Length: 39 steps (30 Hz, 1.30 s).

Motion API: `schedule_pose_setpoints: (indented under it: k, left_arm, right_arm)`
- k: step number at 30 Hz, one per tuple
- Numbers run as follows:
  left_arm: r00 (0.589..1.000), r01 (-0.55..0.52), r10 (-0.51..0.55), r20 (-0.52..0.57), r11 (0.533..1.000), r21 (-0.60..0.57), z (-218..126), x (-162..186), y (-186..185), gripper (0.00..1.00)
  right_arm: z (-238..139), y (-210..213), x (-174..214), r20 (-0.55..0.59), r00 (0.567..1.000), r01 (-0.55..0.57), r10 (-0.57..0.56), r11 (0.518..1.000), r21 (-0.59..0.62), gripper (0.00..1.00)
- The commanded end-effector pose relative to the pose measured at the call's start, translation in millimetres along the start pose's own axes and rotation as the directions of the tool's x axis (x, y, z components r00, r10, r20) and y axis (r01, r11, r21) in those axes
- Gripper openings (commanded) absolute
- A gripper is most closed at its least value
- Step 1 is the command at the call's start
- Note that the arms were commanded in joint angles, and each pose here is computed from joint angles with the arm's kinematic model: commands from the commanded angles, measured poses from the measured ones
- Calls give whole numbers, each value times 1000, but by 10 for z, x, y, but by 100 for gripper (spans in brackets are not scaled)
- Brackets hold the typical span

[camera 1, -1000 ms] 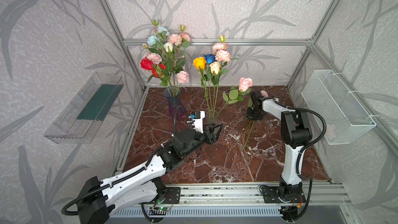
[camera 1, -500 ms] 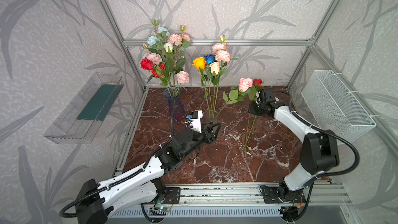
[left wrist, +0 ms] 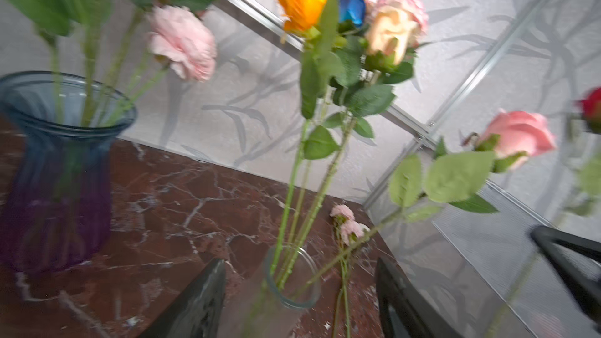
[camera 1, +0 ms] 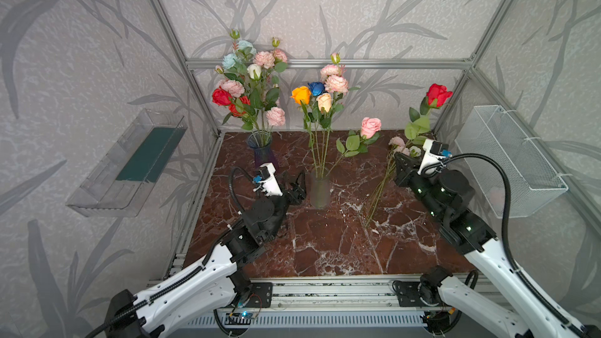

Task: Arrange the flowers into the vase
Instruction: 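Lift the red rose and carry it over the glass cylinder, then lower the red rose stem into the glass cylinder with the right gripper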

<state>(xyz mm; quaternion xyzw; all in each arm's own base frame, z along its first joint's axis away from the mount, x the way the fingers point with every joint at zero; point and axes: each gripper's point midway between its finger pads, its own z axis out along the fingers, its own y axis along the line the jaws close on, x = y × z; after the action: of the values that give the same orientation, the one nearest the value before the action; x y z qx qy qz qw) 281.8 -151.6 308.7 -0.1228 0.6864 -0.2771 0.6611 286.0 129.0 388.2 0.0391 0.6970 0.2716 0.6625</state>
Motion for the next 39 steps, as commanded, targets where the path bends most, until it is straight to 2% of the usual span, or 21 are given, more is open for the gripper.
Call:
schedule_pose_setpoints:
  k: [1,5,8,11,17,22,27,33,39]
  left_arm:
    - [986,98,-76,150,985,-145,-38,-267,397,74]
    - [982,114,-87,165,980,-164,3,-315,498,73]
    - [987,107,-86,138,982,-157,38,-257,475,73]
    - [989,104,-88,117,984,-143,67,-211,447,73]
    - [990,103,-90,106,987,-125,77,-213,404,73]
    - [991,108,-98,96,989,-106,80,-203,365,72]
    - [990,114,-106,89,989,-91,82,-203,335,72]
    - [990,118,-111,84,990,-83,88,-202,319,72]
    - [991,123,-117,70,989,-83,113,-157,322,71]
  right_arm:
    - [-112,408,-458,171,985,45,-26,993,-109,0]
    - [-195,1066,-759,273,961,119,-43,955,-271,0]
    - [-122,1507,-862,314,946,193,-84,922,-335,0]
    - [91,1756,-895,331,937,229,-110,910,-345,0]
    - [658,2005,-794,332,921,301,-204,913,-274,0]
    - [1058,2028,-506,274,925,329,-264,917,-226,0]
    - [1290,1928,-188,200,943,308,-267,927,-214,0]
    - [1417,1731,324,71,963,269,-260,943,-194,0]
    - [1454,1546,809,-80,949,290,-306,942,-169,1]
